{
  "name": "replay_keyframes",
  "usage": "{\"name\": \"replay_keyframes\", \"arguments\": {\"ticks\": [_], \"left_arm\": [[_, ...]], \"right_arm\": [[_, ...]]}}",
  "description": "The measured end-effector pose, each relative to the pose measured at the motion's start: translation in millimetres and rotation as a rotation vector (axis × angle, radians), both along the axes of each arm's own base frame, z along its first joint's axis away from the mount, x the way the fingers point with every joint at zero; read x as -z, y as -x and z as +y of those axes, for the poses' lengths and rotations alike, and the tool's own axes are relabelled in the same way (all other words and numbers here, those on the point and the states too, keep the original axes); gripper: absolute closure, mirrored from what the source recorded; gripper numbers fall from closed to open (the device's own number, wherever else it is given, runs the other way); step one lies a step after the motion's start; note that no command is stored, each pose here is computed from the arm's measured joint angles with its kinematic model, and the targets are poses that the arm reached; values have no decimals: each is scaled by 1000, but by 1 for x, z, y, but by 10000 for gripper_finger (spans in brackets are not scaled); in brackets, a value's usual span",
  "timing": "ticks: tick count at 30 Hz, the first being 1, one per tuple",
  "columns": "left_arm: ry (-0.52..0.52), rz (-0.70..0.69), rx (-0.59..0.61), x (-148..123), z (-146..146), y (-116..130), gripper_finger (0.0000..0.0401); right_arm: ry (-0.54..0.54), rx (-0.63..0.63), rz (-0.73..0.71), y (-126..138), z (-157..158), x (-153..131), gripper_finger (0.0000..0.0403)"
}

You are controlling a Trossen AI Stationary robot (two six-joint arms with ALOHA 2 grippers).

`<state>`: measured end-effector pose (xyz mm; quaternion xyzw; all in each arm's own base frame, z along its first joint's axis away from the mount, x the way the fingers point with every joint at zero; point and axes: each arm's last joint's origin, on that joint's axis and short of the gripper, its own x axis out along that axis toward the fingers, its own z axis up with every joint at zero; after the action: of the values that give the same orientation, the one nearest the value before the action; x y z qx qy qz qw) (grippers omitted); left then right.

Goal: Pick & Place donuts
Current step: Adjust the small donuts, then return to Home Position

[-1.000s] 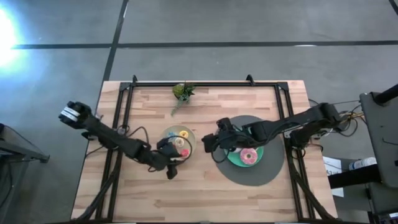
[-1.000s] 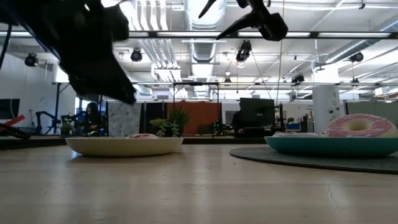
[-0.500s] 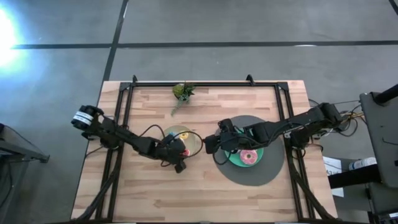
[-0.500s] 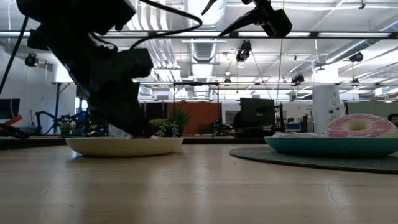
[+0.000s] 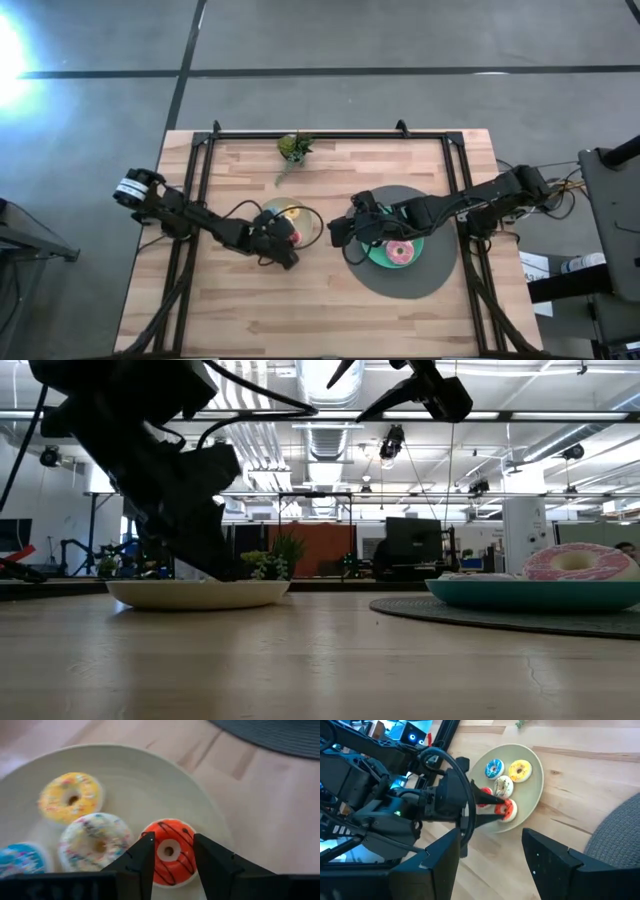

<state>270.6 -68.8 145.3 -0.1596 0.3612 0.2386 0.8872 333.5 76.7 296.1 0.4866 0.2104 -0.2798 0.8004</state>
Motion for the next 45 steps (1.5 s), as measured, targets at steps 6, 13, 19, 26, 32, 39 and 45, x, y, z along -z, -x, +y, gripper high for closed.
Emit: {"name": "replay_keyframes", "arguments": {"ticks": [6, 13, 19, 26, 32, 39, 45], "left_arm": [[-18, 55, -61, 2, 3, 7, 291], [27, -89, -15, -37, -2, 19, 291], [175, -260, 174, -88, -5, 41, 291], [400, -654, 499, -121, -11, 51, 291], [504, -808, 384, -82, 0, 49, 291], [676, -810, 105, -42, 28, 55, 291], [755, -889, 253, -55, 22, 65, 291]], "right_arm": [[3, 1, 7, 0, 0, 0, 197], [19, -9, 19, 1, 0, 1, 197], [77, -67, 23, 3, 2, -3, 197], [248, -280, -28, 21, 13, -28, 197], [220, -299, 0, 35, 10, -2, 197], [227, -245, -15, 71, -3, 20, 197], [201, -329, -91, 105, -12, -5, 197]]}}
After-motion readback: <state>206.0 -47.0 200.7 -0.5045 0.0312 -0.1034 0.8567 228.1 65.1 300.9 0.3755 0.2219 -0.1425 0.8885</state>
